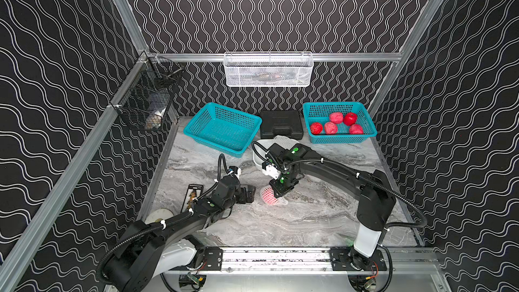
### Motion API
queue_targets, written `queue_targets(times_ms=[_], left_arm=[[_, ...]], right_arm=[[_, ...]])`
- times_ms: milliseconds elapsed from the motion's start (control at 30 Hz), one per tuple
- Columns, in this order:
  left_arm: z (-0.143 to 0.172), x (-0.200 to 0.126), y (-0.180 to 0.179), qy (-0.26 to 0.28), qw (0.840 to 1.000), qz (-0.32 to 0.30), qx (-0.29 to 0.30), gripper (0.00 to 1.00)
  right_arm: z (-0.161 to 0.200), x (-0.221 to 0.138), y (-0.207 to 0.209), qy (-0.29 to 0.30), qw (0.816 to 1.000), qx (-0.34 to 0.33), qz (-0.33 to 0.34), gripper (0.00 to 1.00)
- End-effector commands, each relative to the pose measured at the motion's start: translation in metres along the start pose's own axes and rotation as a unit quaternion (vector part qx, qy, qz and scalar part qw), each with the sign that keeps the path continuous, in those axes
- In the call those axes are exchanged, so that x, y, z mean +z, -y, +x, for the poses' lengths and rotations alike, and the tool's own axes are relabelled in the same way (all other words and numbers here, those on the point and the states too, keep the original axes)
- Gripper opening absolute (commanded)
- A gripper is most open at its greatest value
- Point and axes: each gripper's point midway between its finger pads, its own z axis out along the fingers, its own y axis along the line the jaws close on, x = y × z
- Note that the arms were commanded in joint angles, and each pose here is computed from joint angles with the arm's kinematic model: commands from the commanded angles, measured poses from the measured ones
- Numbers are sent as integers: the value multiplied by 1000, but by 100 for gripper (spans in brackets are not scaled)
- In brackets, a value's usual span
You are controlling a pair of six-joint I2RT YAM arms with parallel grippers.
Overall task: Remove foam nets from apples
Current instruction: Remove the foam net from the apple.
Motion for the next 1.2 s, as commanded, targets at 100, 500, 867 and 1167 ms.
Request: queue_targets(times_ms=[100,500,867,1167], left_arm=[[-11,5,6,17,1000,9,3,99],[-16,1,6,23,1000,5,6,99],[-16,0,5,24,1000,4,3,99],[-20,-1,5,31,999,0,8,99]], right_arm=[[8,-2,14,-17,999,8,45,7],[-14,-15,17,47,998,10,50,0],[-14,-23,11,41,999,14,19,0],[-24,-47,2,89,995,13,-37,0]])
